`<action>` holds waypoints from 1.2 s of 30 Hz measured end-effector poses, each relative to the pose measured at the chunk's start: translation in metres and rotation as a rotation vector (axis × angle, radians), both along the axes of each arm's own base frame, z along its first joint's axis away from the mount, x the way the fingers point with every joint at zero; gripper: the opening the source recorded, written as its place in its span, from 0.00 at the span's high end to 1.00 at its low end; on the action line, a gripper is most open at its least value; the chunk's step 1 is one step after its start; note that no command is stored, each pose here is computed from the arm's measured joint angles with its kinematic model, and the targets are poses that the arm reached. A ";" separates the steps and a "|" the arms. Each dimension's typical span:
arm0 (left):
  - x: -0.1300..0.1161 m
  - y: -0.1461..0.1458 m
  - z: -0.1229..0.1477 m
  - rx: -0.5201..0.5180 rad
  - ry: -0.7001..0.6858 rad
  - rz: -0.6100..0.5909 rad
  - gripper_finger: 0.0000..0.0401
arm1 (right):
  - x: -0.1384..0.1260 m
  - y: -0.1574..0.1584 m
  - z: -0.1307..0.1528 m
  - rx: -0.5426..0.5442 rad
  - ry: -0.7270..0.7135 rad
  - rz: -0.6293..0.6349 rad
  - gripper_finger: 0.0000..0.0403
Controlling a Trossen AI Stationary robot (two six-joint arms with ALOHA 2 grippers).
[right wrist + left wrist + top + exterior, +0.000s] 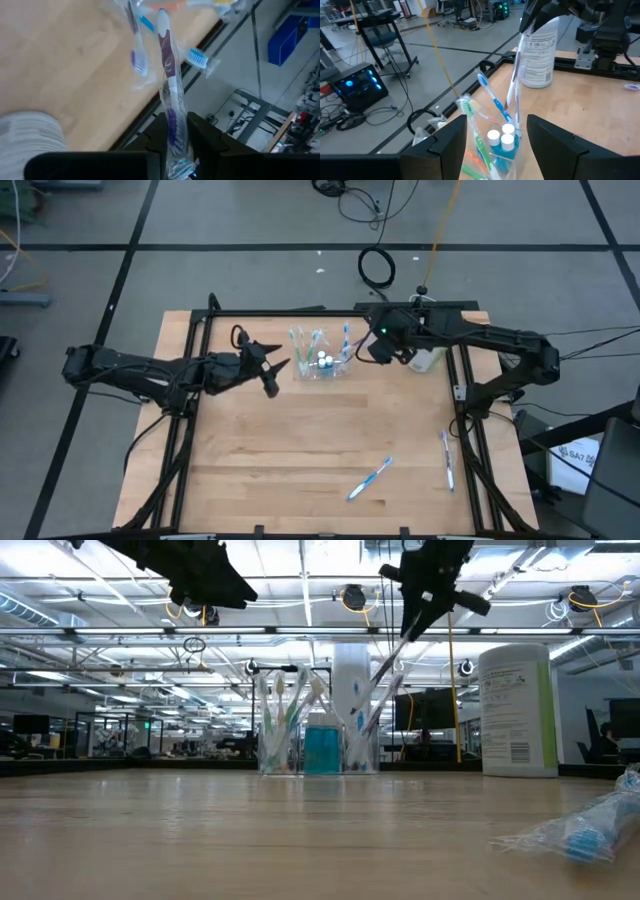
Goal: Pick & Place toothbrushing station
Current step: Put the left violet toothbrush into the transparent organizer
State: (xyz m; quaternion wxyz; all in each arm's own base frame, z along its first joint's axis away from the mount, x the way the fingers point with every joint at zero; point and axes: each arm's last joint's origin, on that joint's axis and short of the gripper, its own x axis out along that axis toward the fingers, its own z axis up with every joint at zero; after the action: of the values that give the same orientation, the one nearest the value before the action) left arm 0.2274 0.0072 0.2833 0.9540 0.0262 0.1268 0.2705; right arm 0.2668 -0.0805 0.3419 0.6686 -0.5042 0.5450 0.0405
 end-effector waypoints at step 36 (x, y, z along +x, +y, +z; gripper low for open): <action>-0.001 0.006 -0.003 0.003 0.032 0.025 0.47 | 0.064 -0.001 -0.099 -0.321 0.103 0.390 0.73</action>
State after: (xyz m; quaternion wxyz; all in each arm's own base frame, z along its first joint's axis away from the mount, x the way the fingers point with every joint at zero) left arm 0.2264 0.0135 0.2806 0.9483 0.0305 0.1421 0.2822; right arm 0.3307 -0.0814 0.2428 0.5310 -0.6967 0.4703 0.1074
